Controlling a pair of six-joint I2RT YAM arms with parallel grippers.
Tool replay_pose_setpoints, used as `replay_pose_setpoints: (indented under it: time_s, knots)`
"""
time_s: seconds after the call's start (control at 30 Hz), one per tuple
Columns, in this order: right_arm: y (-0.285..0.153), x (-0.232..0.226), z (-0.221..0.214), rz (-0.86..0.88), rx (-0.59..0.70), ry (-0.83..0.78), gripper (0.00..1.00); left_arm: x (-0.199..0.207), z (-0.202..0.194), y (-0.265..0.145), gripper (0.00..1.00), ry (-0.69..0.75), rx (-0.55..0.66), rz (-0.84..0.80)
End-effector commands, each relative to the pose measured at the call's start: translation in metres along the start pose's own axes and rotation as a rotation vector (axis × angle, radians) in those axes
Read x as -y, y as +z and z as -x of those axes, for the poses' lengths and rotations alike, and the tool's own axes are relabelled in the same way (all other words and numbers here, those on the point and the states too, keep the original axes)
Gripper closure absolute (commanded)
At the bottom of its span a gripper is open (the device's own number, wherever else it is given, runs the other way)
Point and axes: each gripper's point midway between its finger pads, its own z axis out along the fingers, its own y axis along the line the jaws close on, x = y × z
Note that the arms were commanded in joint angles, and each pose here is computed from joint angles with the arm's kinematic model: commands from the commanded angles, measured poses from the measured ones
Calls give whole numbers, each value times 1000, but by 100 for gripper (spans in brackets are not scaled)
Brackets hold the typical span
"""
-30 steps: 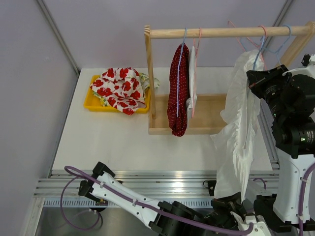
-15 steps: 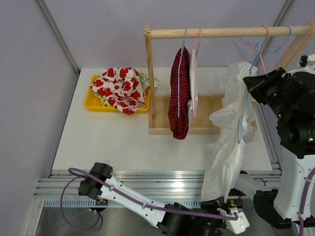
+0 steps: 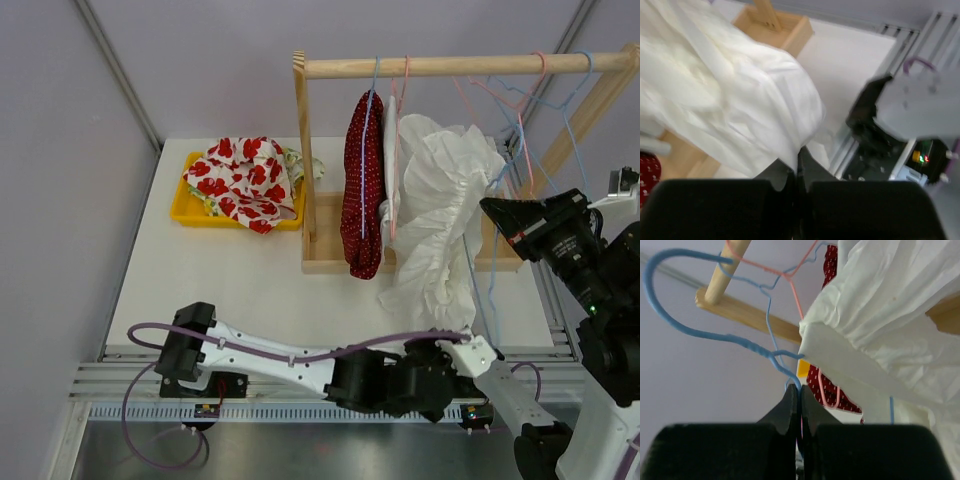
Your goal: Remove the skirt from the hanger
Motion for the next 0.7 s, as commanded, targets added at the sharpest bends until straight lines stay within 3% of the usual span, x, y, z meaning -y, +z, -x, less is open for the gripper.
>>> replay_pose_setpoints:
  time_s: [0.0, 0.1, 0.23, 0.4, 0.67]
  knots:
    - [-16, -15, -16, 97, -60, 14, 100, -43, 66, 20, 100, -135, 112, 31]
    - [-32, 0, -47, 62, -179, 30, 100, -74, 79, 39, 100, -118, 114, 112]
    - [-56, 6, -59, 35, -210, 19, 100, -116, 94, 49, 100, -148, 128, 179]
    - [-76, -4, -62, 14, -255, 46, 100, -145, 83, 58, 100, -176, 76, 210]
    - [-67, -18, -44, 59, -191, 13, 100, -121, 60, 39, 100, -261, 57, 109]
